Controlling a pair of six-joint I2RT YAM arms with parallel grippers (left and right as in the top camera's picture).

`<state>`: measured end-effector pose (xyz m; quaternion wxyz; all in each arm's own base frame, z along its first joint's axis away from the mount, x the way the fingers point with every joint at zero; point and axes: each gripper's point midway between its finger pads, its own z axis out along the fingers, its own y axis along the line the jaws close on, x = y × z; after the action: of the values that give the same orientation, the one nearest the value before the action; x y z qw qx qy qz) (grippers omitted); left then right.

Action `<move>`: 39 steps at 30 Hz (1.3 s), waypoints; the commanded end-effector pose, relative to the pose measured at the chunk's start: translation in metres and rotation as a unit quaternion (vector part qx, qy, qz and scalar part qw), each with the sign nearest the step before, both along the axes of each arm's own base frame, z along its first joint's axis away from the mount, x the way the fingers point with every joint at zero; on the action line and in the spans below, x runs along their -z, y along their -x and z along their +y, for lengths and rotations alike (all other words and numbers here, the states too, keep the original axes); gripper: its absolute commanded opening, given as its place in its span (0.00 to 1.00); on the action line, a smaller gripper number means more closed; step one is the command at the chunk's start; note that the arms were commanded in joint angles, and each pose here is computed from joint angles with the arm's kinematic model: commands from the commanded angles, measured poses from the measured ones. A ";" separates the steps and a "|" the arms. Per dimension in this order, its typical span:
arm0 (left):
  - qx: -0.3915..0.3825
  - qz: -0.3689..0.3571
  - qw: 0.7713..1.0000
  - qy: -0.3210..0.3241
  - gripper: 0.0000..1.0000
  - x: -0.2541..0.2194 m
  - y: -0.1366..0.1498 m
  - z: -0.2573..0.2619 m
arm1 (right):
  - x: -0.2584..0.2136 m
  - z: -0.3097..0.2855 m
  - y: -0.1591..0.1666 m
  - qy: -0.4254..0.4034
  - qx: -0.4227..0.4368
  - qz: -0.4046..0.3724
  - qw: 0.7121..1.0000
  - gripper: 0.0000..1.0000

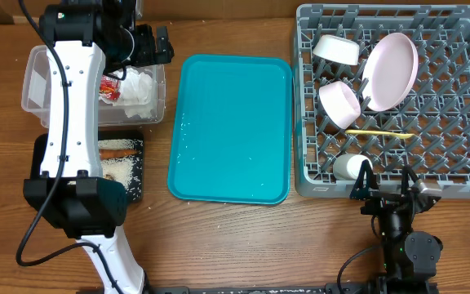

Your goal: Sort waste into correct bins and load items into the dishwasher

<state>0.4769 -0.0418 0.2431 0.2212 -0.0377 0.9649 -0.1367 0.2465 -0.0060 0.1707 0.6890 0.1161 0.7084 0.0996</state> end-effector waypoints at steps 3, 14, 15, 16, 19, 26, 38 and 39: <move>-0.003 -0.009 1.000 0.003 1.00 -0.007 -0.001 -0.001 | 0.001 0.002 0.000 -0.004 -0.006 -0.004 1.000 1.00; -0.012 -0.026 0.999 -0.018 1.00 -0.024 0.006 0.006 | 0.001 0.002 0.000 -0.004 -0.006 -0.004 1.000 1.00; -0.014 -0.028 0.999 -0.026 1.00 -0.031 0.013 0.008 | 0.001 0.002 0.000 -0.004 -0.006 -0.004 1.000 1.00; -0.021 -0.037 0.998 -0.042 1.00 -0.039 0.017 0.013 | 0.001 0.002 0.000 -0.004 -0.006 -0.004 1.000 1.00; -0.024 -0.092 0.994 -0.052 1.00 -0.071 0.022 0.013 | 0.001 0.002 0.000 -0.004 -0.005 -0.004 1.000 1.00; -0.027 -0.232 0.971 -0.044 1.00 -0.098 0.043 0.011 | 0.001 0.002 0.000 -0.004 -0.006 -0.004 1.000 1.00; -0.004 -0.386 0.919 -0.081 1.00 -0.018 0.142 0.015 | 0.001 0.002 0.000 -0.004 -0.005 -0.004 1.000 1.00; -0.004 -0.395 0.915 -0.082 1.00 -0.008 0.150 0.015 | 0.001 0.002 0.000 -0.004 -0.005 -0.004 1.000 1.00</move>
<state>0.3487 -0.0274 0.2751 0.5746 0.0118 0.8144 -0.0803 0.2465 -0.0057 0.1708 0.6890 0.1159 0.7083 0.1005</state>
